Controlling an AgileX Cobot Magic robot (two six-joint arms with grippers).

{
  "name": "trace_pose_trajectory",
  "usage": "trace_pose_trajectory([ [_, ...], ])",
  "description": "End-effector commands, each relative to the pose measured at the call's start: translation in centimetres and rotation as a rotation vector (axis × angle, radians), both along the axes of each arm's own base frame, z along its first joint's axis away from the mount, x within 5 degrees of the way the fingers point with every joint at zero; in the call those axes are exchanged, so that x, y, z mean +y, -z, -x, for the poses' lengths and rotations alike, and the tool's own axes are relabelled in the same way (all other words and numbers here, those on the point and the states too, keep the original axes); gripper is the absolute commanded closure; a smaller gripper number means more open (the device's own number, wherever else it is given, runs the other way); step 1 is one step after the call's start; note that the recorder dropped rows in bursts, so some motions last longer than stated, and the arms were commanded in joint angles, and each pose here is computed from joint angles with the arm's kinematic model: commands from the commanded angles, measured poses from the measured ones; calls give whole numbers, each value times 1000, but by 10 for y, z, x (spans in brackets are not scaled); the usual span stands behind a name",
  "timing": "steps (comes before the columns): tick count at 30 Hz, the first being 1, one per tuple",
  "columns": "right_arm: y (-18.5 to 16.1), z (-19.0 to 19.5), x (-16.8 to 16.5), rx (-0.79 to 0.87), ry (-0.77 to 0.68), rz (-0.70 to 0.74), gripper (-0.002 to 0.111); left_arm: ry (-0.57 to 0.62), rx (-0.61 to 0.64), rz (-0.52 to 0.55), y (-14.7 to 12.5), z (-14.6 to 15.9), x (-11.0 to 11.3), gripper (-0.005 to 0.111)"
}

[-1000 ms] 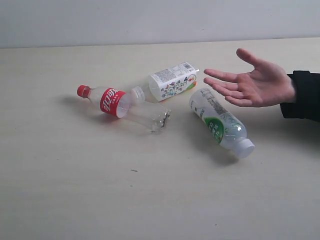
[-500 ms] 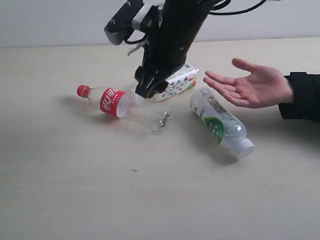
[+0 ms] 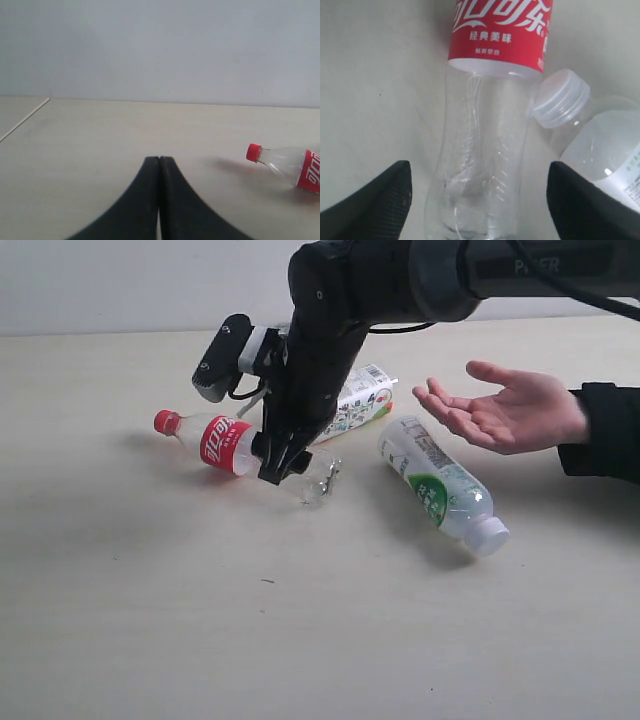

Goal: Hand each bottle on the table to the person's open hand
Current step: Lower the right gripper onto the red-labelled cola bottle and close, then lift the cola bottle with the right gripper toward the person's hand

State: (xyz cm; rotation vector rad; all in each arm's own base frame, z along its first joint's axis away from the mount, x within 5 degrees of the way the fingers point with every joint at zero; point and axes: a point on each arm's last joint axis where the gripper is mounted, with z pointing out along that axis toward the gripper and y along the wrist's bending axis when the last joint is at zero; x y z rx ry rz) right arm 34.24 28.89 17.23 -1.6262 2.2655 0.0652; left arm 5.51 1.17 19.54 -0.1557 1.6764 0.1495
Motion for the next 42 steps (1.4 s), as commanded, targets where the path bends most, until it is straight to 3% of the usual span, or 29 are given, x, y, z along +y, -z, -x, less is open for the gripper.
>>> trace_pose_trajectory([
  [1, 5, -5, 4, -35, -11, -21, 36, 5, -4, 5, 0, 0, 0, 107],
  [23, 62, -8, 7, 41, -12, 45, 37, 5, -4, 5, 0, 0, 0, 107],
  [26, 64, -8, 7, 49, -9, 48, 46, 5, -4, 5, 0, 0, 0, 107],
  [29, 64, -6, 6, 67, -5, 56, 61, 5, -4, 5, 0, 0, 0, 107],
  [35, 64, -2, 3, 109, -6, 87, 105, 5, -4, 5, 0, 0, 0, 107],
  [42, 27, 1, 4, 98, 55, 6, 108, 5, -4, 5, 0, 0, 0, 107],
])
